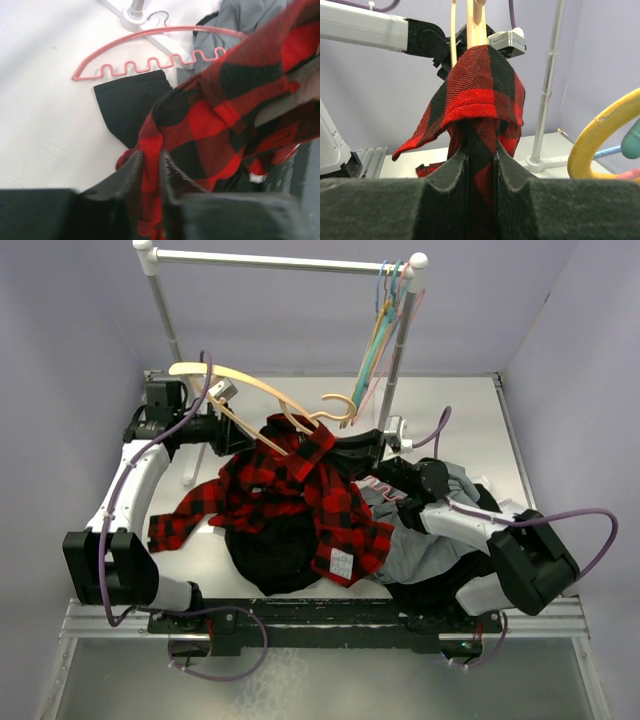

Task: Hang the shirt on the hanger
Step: Hang the shirt on the hanger.

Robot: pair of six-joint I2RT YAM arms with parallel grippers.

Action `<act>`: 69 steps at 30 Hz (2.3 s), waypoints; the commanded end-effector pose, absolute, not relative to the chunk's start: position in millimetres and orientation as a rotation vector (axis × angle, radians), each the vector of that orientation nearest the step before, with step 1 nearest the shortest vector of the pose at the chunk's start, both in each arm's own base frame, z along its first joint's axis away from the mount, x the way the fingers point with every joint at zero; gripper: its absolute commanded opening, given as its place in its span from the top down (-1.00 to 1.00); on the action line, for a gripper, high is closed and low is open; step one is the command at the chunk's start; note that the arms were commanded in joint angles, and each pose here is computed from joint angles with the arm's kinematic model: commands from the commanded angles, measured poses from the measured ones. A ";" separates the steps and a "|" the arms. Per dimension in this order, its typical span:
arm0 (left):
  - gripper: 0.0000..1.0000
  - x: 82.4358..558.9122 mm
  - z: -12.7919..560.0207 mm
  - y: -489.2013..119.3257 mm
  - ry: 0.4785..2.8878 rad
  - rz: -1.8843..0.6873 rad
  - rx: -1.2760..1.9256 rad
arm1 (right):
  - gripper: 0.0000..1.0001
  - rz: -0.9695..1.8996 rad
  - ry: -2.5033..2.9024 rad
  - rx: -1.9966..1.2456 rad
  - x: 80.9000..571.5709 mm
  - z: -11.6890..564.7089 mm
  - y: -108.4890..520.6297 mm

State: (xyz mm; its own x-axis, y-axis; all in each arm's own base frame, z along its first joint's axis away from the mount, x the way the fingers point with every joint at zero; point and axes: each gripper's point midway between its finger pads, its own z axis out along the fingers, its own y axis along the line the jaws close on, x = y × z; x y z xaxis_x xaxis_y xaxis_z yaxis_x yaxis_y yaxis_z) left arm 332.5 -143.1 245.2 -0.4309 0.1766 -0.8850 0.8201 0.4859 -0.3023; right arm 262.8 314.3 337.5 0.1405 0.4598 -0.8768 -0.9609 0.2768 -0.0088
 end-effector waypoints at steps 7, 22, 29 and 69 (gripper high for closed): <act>1.00 385.3 275.9 -140.5 1.775 -0.901 0.904 | 1.00 1.115 0.492 -0.698 206.1 412.7 280.6; 0.71 476.0 338.9 -125.9 1.752 -0.724 0.790 | 1.00 1.224 0.533 -0.785 205.3 398.2 298.7; -0.98 436.2 342.9 -128.0 1.787 -0.784 0.641 | 1.00 1.215 0.541 -0.768 211.7 397.7 299.6; -0.41 348.2 219.7 -186.3 1.737 -0.914 0.872 | 1.00 1.264 0.527 -0.755 213.1 413.6 301.1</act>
